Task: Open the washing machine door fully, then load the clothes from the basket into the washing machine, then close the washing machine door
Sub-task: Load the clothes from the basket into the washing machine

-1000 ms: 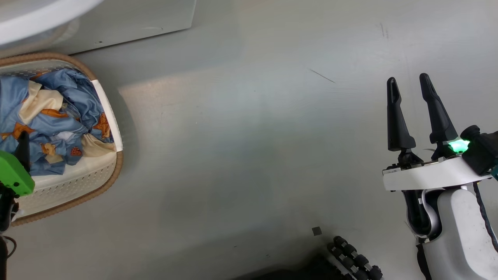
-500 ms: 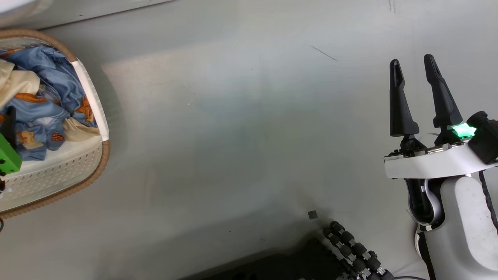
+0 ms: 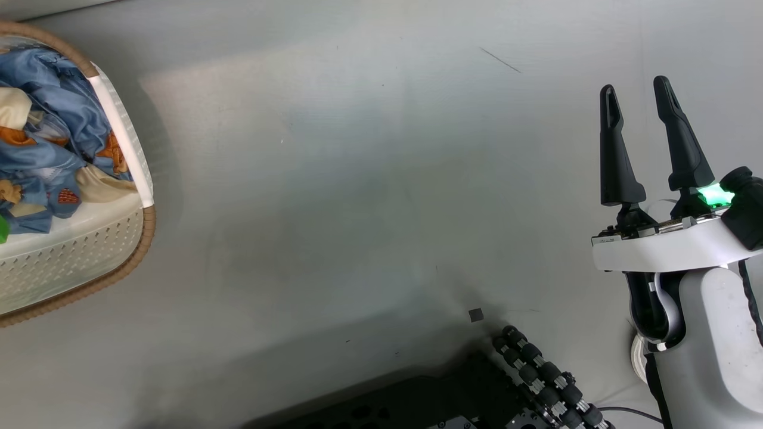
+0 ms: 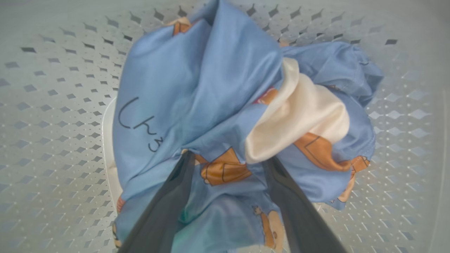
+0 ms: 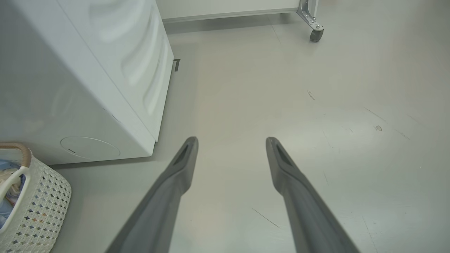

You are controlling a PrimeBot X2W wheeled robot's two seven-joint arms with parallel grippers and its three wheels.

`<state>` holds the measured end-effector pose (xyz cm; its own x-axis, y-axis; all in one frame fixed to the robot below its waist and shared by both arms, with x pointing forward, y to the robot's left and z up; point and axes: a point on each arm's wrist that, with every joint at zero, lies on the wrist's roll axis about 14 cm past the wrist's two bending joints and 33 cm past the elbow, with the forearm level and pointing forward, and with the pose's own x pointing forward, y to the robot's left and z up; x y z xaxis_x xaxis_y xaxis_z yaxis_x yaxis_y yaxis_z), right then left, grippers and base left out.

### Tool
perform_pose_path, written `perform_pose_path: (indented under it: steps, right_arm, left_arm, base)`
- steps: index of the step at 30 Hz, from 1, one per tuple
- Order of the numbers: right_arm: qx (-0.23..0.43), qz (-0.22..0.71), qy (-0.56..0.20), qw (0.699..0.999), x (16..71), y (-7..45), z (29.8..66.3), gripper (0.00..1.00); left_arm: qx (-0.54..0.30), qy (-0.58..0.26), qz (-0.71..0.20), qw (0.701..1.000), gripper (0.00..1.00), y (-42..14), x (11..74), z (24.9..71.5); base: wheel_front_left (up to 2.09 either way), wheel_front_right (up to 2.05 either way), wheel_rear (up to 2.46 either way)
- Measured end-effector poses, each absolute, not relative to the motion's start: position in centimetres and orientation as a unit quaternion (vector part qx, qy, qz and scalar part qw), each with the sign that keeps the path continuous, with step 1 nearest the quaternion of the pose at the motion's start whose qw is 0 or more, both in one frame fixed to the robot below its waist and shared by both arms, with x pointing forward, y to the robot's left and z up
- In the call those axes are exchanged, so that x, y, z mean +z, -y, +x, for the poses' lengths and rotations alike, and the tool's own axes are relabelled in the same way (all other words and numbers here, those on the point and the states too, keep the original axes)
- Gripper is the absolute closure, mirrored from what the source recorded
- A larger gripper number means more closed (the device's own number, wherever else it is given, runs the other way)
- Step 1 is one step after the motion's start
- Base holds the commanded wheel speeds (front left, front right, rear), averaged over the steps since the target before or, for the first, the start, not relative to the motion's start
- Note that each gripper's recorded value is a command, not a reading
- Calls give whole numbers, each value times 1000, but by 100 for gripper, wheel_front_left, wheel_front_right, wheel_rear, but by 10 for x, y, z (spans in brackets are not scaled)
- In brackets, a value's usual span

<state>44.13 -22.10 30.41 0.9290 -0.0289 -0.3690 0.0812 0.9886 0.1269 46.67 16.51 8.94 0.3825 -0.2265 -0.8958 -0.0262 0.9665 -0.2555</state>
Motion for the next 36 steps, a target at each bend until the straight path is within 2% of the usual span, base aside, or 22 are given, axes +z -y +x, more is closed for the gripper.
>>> perform_pose_path:
  steps: [14,20,21,23,24,25,36]
  right_arm:
    - [-26,62,-207,976,287,224,438,0]
    - [-25,59,-210,976,284,224,439,0]
    - [-25,58,-210,976,284,225,438,0]
    - [-26,57,-211,975,284,226,438,0]
    - [-26,57,-211,975,284,226,438,0]
    - [-27,56,-211,975,284,226,438,0]
    - [-26,53,-191,980,295,228,448,0]
  left_arm:
    - [-74,-570,-105,812,0,-154,64,463]
    - [-99,-568,-66,814,0,-153,57,463]
    - [-108,-568,-52,814,14,-153,56,463]
    - [-111,-566,-48,815,57,-152,55,463]
    - [-113,-564,-47,816,88,-151,55,463]
    - [-115,-563,-44,817,100,-150,54,463]
    - [-112,-537,-48,835,100,-143,63,461]
  base:
    - [0,0,0]
    - [0,0,0]
    - [0,0,0]
    - [0,0,0]
    - [0,0,0]
    - [0,0,0]
    - [0,0,0]
